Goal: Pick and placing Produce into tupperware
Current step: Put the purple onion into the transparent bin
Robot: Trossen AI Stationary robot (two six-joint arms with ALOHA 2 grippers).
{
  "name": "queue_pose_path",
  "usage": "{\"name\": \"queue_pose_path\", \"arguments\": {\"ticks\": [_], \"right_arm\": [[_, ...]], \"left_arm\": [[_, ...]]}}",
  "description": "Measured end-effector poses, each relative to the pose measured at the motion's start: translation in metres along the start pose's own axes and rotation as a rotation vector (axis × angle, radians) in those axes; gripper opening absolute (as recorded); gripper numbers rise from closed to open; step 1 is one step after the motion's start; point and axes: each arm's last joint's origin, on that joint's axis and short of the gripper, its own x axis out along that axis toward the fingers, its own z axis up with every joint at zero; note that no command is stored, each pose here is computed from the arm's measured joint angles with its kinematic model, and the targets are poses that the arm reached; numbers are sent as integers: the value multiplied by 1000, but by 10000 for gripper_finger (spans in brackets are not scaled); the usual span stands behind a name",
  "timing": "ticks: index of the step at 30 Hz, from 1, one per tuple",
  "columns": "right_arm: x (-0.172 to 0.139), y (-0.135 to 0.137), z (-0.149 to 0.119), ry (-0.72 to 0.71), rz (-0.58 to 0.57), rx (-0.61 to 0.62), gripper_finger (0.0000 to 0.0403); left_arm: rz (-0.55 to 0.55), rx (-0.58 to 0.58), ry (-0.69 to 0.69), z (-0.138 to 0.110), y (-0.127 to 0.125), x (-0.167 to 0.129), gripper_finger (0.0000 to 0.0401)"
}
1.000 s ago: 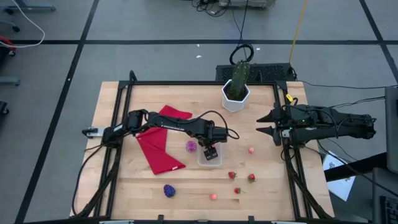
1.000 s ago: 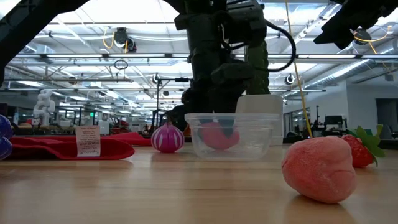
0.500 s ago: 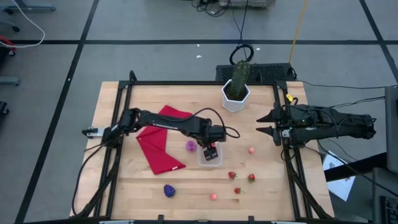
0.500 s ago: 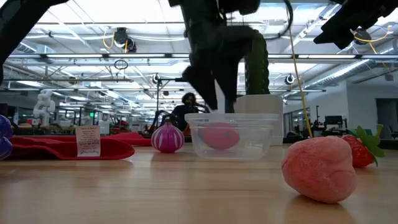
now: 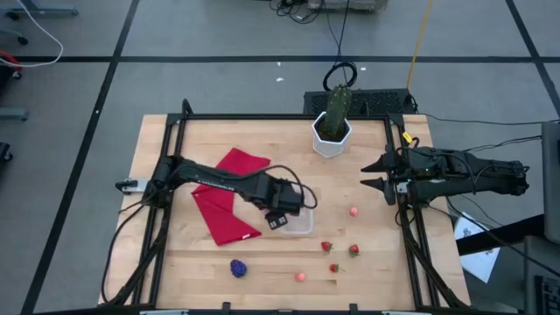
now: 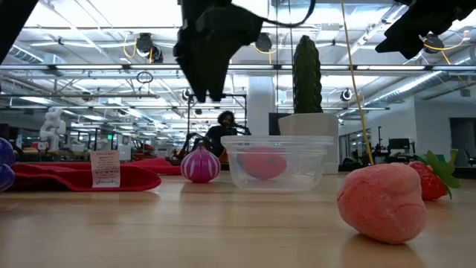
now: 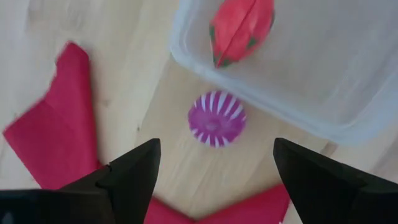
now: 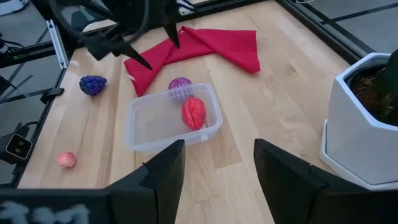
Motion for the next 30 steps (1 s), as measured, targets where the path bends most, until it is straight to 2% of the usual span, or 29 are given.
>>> {"name": "queue_pose_path", "arguments": {"ticks": [9,19,30], "right_arm": [[0,0,0,1,0,1,185],[0,0,1,-9,3,2,185],[0,0,1,-7,3,39,185]], "left_arm": [[102,71,109,-21,0,32,306],[125,-39,129,-25,1,38,306],[160,241,79,-30,-6,31,308]]}}
